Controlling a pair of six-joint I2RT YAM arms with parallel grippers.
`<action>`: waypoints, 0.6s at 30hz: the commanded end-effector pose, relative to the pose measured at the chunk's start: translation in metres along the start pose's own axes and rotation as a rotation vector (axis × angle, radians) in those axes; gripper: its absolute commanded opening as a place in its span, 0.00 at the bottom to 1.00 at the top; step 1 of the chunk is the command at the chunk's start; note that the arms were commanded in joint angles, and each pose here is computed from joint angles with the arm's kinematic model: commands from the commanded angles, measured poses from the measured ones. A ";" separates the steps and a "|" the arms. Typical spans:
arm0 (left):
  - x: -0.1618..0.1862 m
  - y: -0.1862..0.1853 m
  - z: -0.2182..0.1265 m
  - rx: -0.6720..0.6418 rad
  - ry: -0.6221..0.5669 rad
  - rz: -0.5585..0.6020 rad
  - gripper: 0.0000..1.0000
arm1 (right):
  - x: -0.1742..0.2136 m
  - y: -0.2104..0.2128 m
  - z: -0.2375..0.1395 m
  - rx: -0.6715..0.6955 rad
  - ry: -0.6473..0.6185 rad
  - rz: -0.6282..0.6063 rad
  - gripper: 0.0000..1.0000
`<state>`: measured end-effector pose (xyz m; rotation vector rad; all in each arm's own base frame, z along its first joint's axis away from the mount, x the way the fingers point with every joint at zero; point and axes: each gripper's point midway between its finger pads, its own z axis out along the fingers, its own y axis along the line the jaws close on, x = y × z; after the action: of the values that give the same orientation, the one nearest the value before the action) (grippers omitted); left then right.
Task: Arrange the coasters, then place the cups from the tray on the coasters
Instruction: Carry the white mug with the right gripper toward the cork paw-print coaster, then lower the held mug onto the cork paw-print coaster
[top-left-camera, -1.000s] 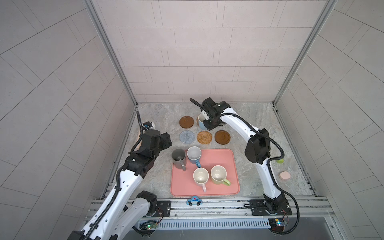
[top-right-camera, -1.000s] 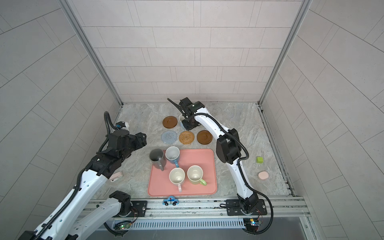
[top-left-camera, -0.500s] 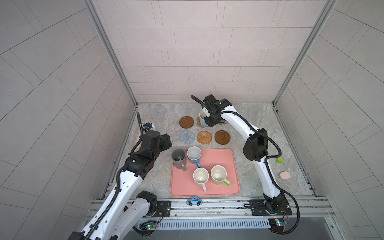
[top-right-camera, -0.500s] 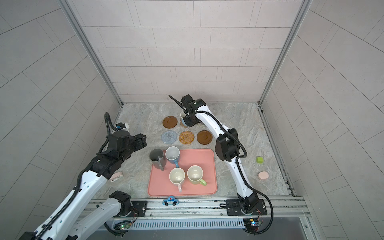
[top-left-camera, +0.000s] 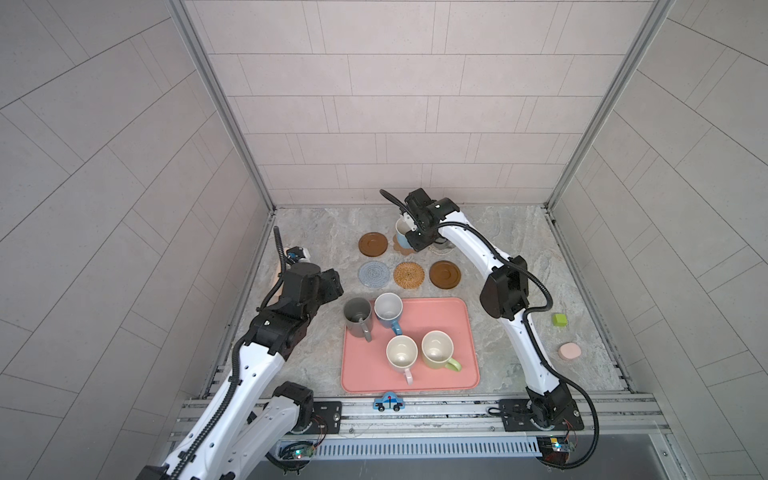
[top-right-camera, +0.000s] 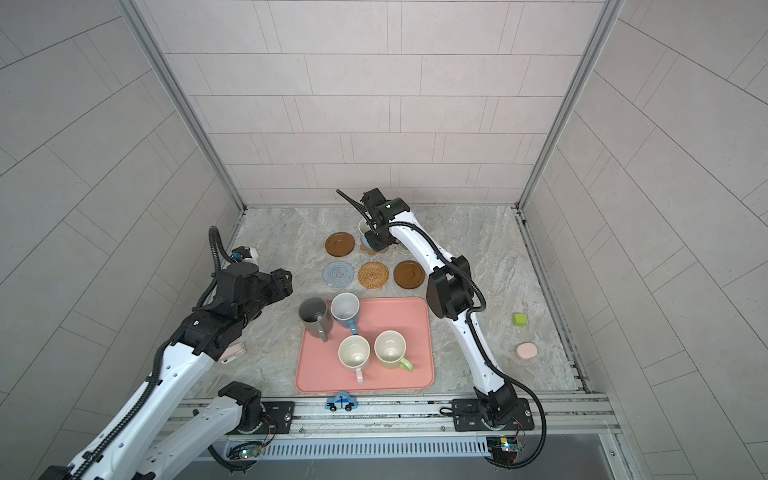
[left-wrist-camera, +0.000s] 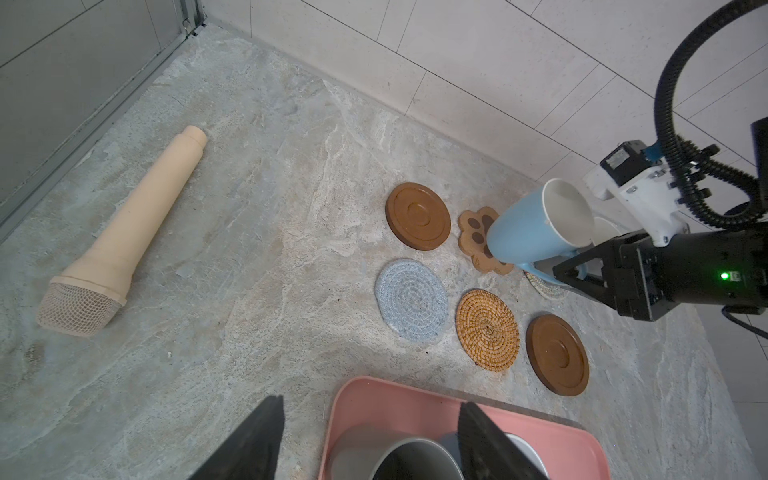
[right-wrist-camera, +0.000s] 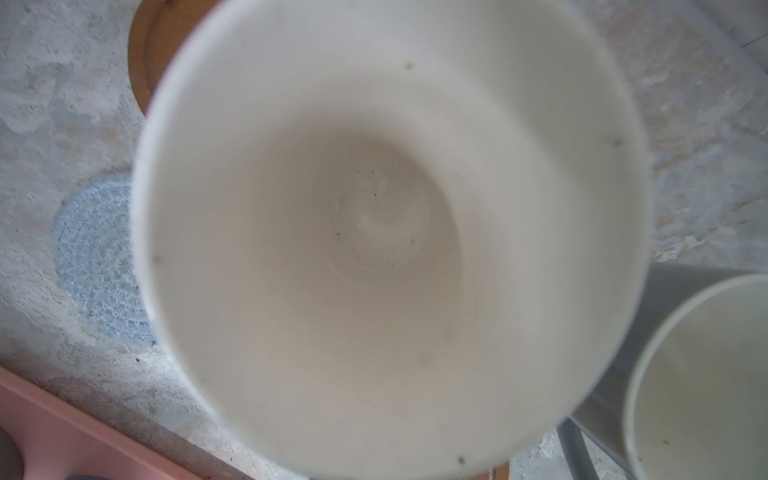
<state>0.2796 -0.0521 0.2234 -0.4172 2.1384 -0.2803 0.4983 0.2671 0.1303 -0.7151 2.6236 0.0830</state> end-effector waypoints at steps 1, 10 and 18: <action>0.000 0.007 -0.002 -0.027 -0.010 0.004 0.73 | -0.021 -0.007 -0.007 0.006 -0.076 0.013 0.13; 0.000 0.009 -0.002 -0.033 -0.009 0.010 0.73 | -0.027 -0.012 0.002 0.000 -0.097 0.027 0.13; 0.001 0.009 -0.001 -0.035 -0.007 0.012 0.73 | -0.022 -0.016 0.010 0.005 -0.073 0.022 0.13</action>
<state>0.2784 -0.0509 0.2233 -0.4157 2.1400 -0.2728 0.5136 0.2637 0.1090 -0.6875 2.6374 0.0945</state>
